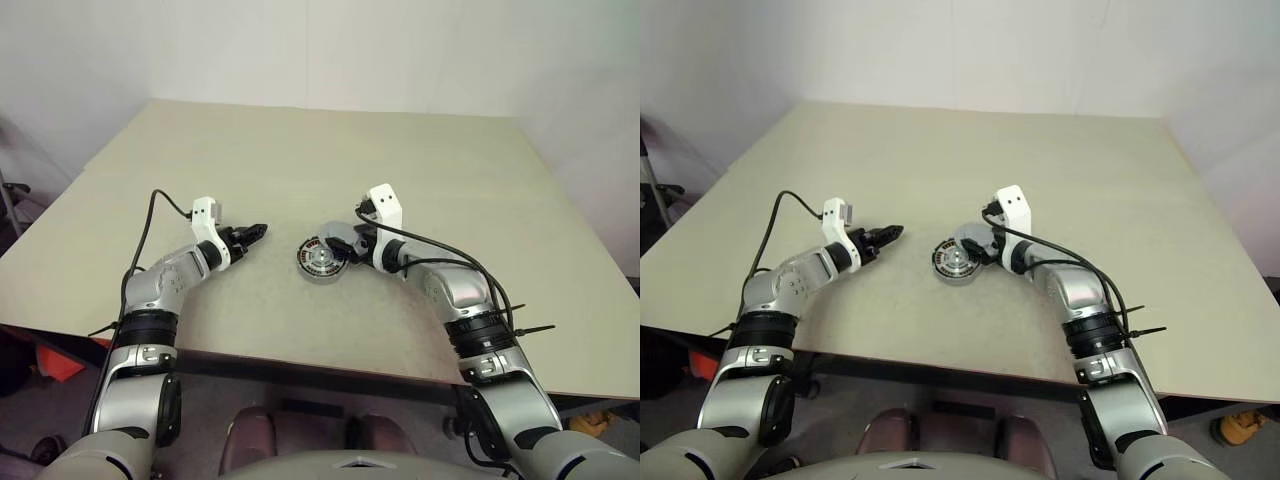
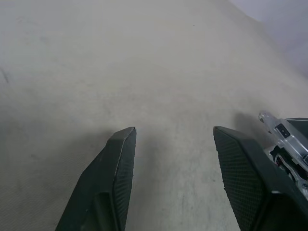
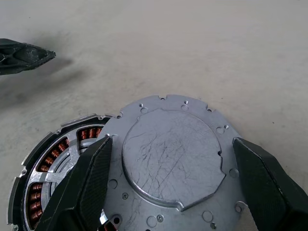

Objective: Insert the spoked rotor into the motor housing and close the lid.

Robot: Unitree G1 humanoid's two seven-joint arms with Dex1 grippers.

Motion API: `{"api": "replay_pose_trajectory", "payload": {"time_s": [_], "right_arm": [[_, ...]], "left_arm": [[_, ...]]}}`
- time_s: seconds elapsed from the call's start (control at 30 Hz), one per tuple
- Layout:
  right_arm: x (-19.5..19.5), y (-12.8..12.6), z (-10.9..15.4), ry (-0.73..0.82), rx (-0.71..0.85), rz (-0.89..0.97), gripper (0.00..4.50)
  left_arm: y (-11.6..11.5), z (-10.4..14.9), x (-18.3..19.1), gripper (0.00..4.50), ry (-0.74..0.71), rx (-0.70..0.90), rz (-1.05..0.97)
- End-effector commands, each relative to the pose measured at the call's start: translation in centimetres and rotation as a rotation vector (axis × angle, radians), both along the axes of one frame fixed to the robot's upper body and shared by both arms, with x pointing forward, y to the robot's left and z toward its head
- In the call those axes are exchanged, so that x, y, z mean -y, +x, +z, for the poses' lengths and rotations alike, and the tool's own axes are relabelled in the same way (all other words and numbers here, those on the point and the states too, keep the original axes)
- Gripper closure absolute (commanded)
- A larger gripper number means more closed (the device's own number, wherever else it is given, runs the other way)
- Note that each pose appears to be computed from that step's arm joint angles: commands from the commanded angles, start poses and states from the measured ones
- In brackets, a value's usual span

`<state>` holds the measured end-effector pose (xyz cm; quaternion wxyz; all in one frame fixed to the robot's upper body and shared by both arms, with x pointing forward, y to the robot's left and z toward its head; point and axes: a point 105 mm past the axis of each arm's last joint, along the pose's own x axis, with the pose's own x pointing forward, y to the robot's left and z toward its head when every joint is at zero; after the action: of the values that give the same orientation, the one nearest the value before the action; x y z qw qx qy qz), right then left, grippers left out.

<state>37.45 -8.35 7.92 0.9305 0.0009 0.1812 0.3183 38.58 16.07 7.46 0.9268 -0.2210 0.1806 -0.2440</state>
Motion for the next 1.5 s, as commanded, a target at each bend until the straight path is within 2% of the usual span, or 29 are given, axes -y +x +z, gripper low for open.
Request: {"api": "replay_pose_trajectory", "payload": {"time_s": [0.03, 0.2, 0.4, 0.53, 0.87, 0.97, 1.17, 1.5], "right_arm": [[0.0, 0.3, 1.0, 0.021, 0.036, 0.0, 0.01], [0.0, 0.2, 1.0, 0.033, 0.031, 0.007, 1.56], [-0.5, -0.3, 2.6, 0.068, 0.081, 0.055, 1.56], [-1.2, -1.6, 3.6, 0.097, 0.13, 0.142, 1.56], [-1.8, -3.2, 3.0, 0.011, 0.192, 0.267, 1.56], [-2.2, -4.2, 2.5, -0.031, 0.206, 0.354, 1.56], [-2.7, -5.7, 2.3, -0.028, 0.213, 0.466, 1.56], [-2.7, -5.8, 1.7, -0.054, 0.201, 0.489, 1.56]], "left_arm": [[0.3, 1.6, -0.2, 1.76, -0.004, 0.059, 0.007], [0.4, 1.6, -0.3, 1.76, -0.003, 0.059, 0.01], [0.4, 1.6, -0.3, 1.76, -0.003, 0.058, 0.01], [0.4, 1.5, -0.3, 1.76, -0.002, 0.055, 0.008], [0.3, 1.4, -0.2, 1.76, 0.004, 0.051, 0.0], [0.3, 1.4, -0.3, 1.76, 0.007, 0.05, 0.001], [0.3, 1.3, -0.3, 1.76, 0.011, 0.048, 0.002], [0.3, 1.3, -0.4, 1.76, 0.013, 0.048, 0.002]]}}
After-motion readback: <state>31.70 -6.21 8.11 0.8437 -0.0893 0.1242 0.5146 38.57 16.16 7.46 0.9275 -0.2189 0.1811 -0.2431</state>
